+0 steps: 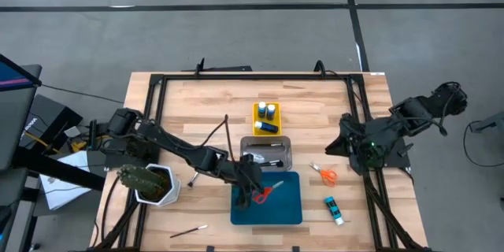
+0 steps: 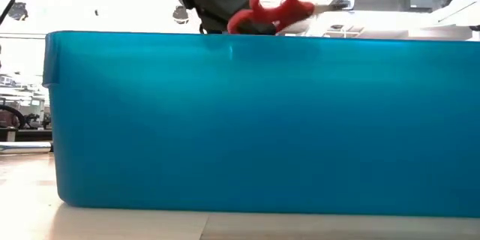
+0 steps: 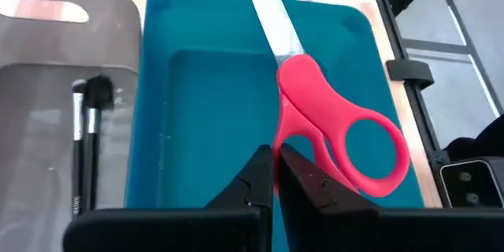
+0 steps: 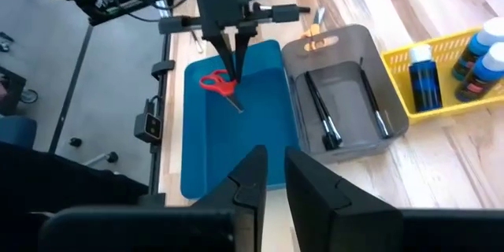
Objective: Pick & Place Paint Supplies
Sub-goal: Put the red scissors into the blue bin
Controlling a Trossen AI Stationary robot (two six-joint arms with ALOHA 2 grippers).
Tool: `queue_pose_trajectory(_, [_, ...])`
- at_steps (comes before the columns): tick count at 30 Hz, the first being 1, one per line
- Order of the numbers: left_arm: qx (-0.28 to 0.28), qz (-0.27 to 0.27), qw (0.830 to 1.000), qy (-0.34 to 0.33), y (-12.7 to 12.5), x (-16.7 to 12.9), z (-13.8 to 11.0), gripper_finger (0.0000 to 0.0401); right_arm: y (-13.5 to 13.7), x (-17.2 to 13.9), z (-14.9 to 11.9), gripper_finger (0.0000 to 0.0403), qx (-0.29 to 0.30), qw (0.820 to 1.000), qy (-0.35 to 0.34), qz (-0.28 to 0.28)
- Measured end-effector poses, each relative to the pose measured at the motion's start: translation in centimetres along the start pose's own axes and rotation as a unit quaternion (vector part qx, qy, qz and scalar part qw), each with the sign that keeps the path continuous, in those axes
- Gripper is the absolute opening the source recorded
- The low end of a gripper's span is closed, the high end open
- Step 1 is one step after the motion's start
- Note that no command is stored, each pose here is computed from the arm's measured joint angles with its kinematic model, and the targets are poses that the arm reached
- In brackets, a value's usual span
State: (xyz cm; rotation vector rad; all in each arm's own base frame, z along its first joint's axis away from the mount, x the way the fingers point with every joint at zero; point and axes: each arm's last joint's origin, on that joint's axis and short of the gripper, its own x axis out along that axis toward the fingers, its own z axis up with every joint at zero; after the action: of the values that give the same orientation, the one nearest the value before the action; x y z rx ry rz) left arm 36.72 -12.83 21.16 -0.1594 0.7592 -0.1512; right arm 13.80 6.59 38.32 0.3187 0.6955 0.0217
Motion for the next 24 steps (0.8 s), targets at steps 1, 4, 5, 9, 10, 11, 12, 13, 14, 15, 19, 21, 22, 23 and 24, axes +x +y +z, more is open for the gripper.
queue_pose_trajectory(1, [0.0, -0.001, 1.0, 0.005, 0.0, 0.1, -0.1, 0.0001, 0.1, 0.0, -0.1, 0.0043, 0.0, 1.0, 0.0, -0.002])
queue_pose_trajectory(4, [0.0, -0.002, 1.0, 0.025, 0.0, 0.3, -0.5, 0.0001, 0.1, -0.1, -0.2, 0.0043, 0.001, 1.0, -0.001, -0.01])
queue_pose_trajectory(5, [-0.001, 0.001, 0.999, 0.036, 0.1, 0.3, -0.8, 0.0001, 0.2, -0.1, -0.3, 0.0043, 0.002, 1.0, -0.002, -0.012])
queue_pose_trajectory(9, [-0.005, 0.009, 0.998, 0.06, 0.3, 0.3, -1.2, 0.0001, 0.3, -0.1, -0.3, 0.0043, -0.001, 1.0, -0.007, -0.016])
queue_pose_trajectory(10, [-0.004, 0.011, 0.998, 0.066, 0.3, 0.3, -1.4, 0.0001, 0.3, -0.1, -0.3, 0.0043, -0.001, 1.0, -0.007, -0.016])
queue_pose_trajectory(11, [-0.004, 0.013, 0.997, 0.072, 0.4, 0.3, -1.5, 0.0001, 0.3, -0.2, -0.3, 0.0043, -0.002, 1.0, -0.007, -0.015])
queue_pose_trajectory(12, [-0.004, 0.015, 0.997, 0.075, 0.4, 0.3, -1.5, 0.0001, 0.3, -0.2, -0.3, 0.0043, -0.002, 1.0, -0.007, -0.016])
queue_pose_trajectory(13, [-0.003, 0.016, 0.997, 0.079, 0.4, 0.3, -1.6, 0.0001, 0.3, -0.2, -0.3, 0.0043, -0.002, 1.0, -0.007, -0.016])
queue_pose_trajectory(14, [-0.002, 0.018, 0.996, 0.085, 0.4, 0.2, -1.7, 0.0001, 0.3, -0.2, -0.3, 0.0043, -0.002, 1.0, -0.007, -0.016])
queue_pose_trajectory(15, [0.003, 0.019, 0.996, 0.089, 0.5, 0.2, -1.9, 0.0001, 0.3, -0.2, -0.3, 0.0043, -0.002, 1.0, -0.007, -0.016])
queue_pose_trajectory(19, [0.009, 0.031, 0.995, 0.096, 0.7, 0.2, -2.0, 0.0001, 0.2, -0.2, -0.3, 0.0043, -0.002, 0.999, -0.016, -0.028])
queue_pose_trajectory(21, [0.008, 0.033, 0.995, 0.097, 0.8, 0.2, -2.0, 0.0001, 0.2, -0.2, -0.3, 0.0043, -0.002, 0.999, -0.02, -0.032])
queue_pose_trajectory(22, [0.012, 0.033, 0.995, 0.098, 0.8, 0.2, -2.0, 0.0001, 0.2, -0.2, -0.3, 0.0043, -0.002, 0.999, -0.021, -0.034])
queue_pose_trajectory(23, [0.021, 0.032, 0.994, 0.098, 0.8, 0.2, -2.0, 0.0001, 0.2, -0.2, -0.3, 0.0043, -0.002, 0.999, -0.021, -0.034])
queue_pose_trajectory(24, [0.034, 0.03, 0.994, 0.098, 0.7, 0.2, -2.1, 0.0001, 0.2, -0.2, -0.3, 0.0043, -0.002, 0.999, -0.02, -0.034])
